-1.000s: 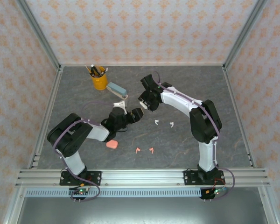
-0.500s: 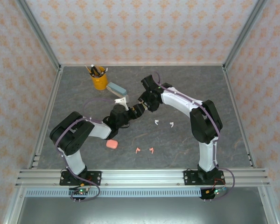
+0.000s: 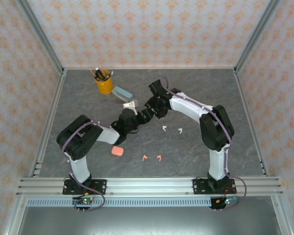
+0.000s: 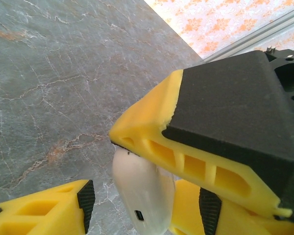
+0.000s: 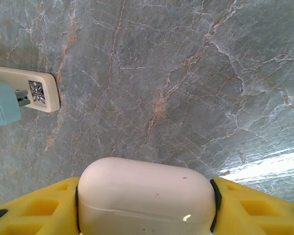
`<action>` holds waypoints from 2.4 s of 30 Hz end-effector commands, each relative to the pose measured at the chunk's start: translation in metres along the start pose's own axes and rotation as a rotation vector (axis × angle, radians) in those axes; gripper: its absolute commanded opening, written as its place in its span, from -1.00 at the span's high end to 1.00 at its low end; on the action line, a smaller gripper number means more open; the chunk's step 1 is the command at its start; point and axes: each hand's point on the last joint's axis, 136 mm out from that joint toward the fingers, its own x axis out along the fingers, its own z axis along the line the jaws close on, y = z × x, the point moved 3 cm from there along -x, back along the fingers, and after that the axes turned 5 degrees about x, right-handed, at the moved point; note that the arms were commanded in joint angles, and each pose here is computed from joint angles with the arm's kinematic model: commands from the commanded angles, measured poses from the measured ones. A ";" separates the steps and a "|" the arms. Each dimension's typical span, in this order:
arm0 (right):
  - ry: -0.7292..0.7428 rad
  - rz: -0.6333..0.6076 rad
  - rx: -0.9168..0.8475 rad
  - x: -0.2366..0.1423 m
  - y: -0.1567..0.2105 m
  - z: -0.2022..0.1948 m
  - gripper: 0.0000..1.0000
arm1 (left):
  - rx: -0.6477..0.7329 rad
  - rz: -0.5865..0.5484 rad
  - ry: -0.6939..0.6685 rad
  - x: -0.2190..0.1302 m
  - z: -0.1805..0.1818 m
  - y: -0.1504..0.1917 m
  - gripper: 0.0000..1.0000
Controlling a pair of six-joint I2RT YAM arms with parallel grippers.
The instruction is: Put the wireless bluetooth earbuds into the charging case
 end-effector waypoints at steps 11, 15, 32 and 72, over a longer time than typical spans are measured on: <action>-0.052 0.003 0.021 -0.012 0.000 0.007 -0.14 | 0.008 -0.056 0.037 0.007 -0.014 -0.012 0.06; -0.057 0.008 0.025 -0.011 0.001 0.007 -0.14 | 0.008 -0.054 0.036 0.008 -0.013 -0.012 0.08; -0.069 0.022 0.029 -0.013 0.004 0.006 -0.13 | 0.009 -0.044 0.044 0.015 -0.015 -0.009 0.18; -0.477 -0.206 -0.507 -0.116 -0.052 -0.073 -0.76 | 0.198 0.324 0.266 -0.012 -0.068 -0.015 1.00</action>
